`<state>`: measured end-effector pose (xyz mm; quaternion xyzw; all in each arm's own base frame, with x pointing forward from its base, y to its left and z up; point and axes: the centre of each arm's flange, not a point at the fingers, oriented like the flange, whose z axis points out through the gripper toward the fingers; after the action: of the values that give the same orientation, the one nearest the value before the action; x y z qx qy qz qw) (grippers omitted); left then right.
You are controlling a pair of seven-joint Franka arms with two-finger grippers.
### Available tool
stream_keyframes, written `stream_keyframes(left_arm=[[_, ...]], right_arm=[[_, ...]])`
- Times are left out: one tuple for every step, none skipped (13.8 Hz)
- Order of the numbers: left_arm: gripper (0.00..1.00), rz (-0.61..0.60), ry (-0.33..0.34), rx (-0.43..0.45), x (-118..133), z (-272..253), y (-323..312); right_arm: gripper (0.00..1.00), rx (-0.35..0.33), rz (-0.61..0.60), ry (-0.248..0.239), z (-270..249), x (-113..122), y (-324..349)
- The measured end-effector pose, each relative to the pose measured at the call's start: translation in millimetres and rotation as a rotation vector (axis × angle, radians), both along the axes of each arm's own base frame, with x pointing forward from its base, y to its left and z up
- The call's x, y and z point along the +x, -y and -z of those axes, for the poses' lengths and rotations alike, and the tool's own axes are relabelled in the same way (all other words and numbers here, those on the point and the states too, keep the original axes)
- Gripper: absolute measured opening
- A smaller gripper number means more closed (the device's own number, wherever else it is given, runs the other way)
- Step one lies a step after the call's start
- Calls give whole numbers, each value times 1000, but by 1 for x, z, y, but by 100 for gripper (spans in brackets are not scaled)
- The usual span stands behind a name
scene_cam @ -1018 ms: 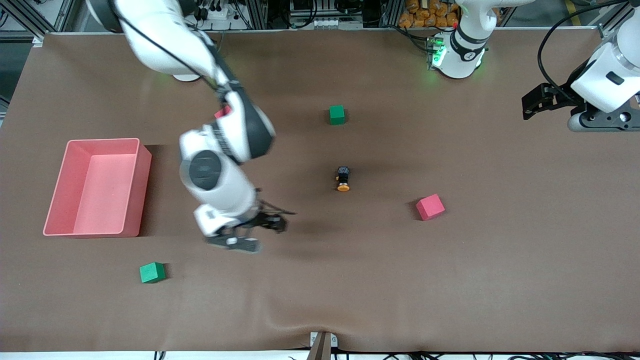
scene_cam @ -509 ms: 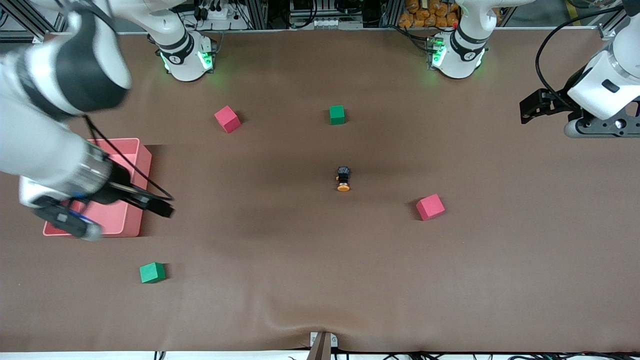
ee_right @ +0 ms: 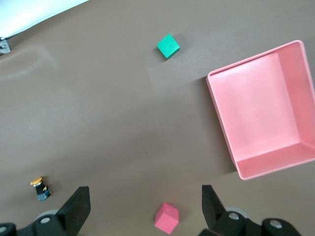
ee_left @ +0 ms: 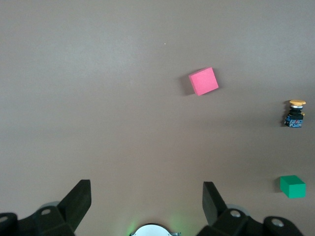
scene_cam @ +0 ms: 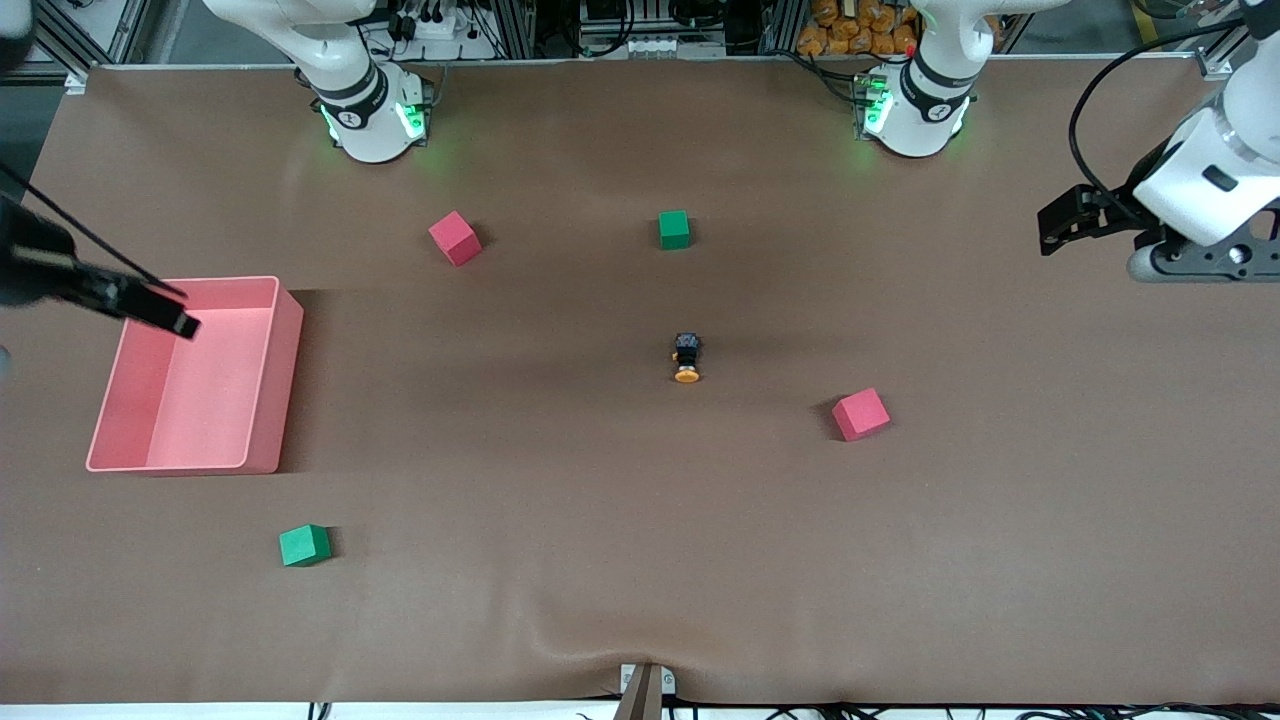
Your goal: Place and upright button with both arms
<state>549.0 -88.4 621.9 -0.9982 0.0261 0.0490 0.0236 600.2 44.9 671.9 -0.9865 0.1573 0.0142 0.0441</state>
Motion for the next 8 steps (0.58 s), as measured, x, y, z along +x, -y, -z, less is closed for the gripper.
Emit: stream_keyframes(left_arm=[[100,16,-14,-1,4,9,9],[100,31,-28,-2,7,19,18],[100,44,-43,-3,11,29,28],[100,51,-62,-1,13,40,39],[100,49,-83,5,15,53,54],[100,35,-104,14,16,68,75],[100,14,-117,25,17,85,99],[100,-1,-123,33,16,101,125]], right_arm=[[100,-8,-13,13,-13,-12,1],[100,-16,-47,25,-20,-23,2],[100,-27,-102,36,-22,-33,3],[100,-37,-157,38,-19,-41,4],[100,-48,-199,39,-14,-46,5],[100,-58,-228,35,-8,-49,5],[100,-65,-251,29,-2,-50,2],[100,-69,-268,23,4,-51,0]])
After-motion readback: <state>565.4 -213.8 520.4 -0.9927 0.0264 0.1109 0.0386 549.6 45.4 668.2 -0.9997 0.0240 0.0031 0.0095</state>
